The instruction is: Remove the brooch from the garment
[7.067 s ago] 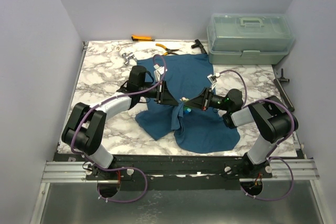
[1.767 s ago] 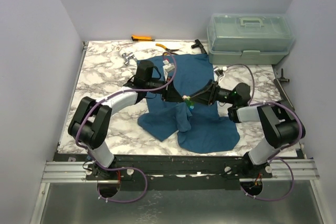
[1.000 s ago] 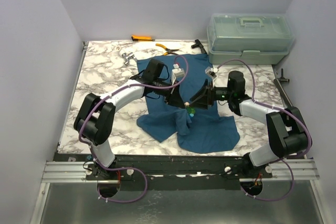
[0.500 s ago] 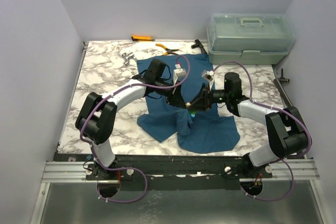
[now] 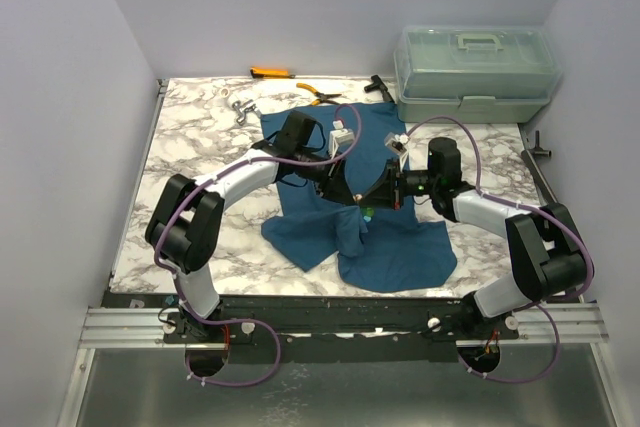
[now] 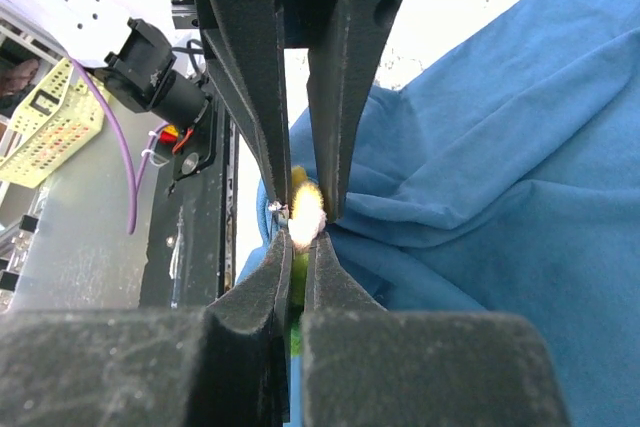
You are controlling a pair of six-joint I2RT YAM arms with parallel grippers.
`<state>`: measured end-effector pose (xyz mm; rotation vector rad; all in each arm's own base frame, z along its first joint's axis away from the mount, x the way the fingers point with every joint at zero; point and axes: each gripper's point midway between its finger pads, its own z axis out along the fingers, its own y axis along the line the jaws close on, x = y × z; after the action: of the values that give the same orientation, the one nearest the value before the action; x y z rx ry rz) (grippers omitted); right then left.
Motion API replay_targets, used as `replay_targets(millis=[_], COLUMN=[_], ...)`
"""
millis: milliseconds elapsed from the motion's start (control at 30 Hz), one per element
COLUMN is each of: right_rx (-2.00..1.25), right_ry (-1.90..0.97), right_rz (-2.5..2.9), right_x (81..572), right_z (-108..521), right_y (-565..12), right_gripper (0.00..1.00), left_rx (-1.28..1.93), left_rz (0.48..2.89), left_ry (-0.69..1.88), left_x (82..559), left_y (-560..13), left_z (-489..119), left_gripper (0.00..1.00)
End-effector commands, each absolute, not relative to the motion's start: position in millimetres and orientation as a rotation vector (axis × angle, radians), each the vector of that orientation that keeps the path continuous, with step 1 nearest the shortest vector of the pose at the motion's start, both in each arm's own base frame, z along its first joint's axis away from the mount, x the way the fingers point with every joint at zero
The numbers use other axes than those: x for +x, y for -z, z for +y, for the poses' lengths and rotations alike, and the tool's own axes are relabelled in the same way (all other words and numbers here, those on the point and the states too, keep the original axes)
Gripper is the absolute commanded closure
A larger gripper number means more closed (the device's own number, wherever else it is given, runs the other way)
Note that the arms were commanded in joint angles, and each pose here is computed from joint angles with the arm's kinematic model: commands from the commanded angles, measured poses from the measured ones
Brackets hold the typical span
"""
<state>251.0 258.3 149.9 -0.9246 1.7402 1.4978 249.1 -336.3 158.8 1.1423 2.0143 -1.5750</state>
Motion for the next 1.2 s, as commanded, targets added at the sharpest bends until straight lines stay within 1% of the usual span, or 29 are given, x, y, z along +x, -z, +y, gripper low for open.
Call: replay_targets(millis=[0,133,200,867,1167], right_rx=[-0.931,-0.9,-0.895,-0.89,-0.893], right_ry=[-1.479,-1.496,-1.498,-1.501,-1.519], right_rz=[1.702,1.69,1.691,1.707,1.706], right_x=[251.7,252.9,253.9,252.7,249.0], right_z=[260.4,261.8,262.1,261.4,261.8], right_y=[-155.8,-160.5,-160.8,-154.7,-153.9], right_gripper=[0.99,0.99,0.99,0.99,0.99], left_rx=[1.113,1.111,1.112,1.205,1.189], left_rz=[2.018,2.022,2.025,1.879,1.894], left_ry=[1.55,1.551,1.553,1.638,1.656], left_x=[259.2,255.5,253.8,237.2,244.2], left_y=[-159.7,-156.3,-154.5,-171.4,-174.3], left_z=[-329.4,-323.1,-321.5,-318.0,-325.7], left_gripper=[0.72,0.62,0.61,0.64,0.71])
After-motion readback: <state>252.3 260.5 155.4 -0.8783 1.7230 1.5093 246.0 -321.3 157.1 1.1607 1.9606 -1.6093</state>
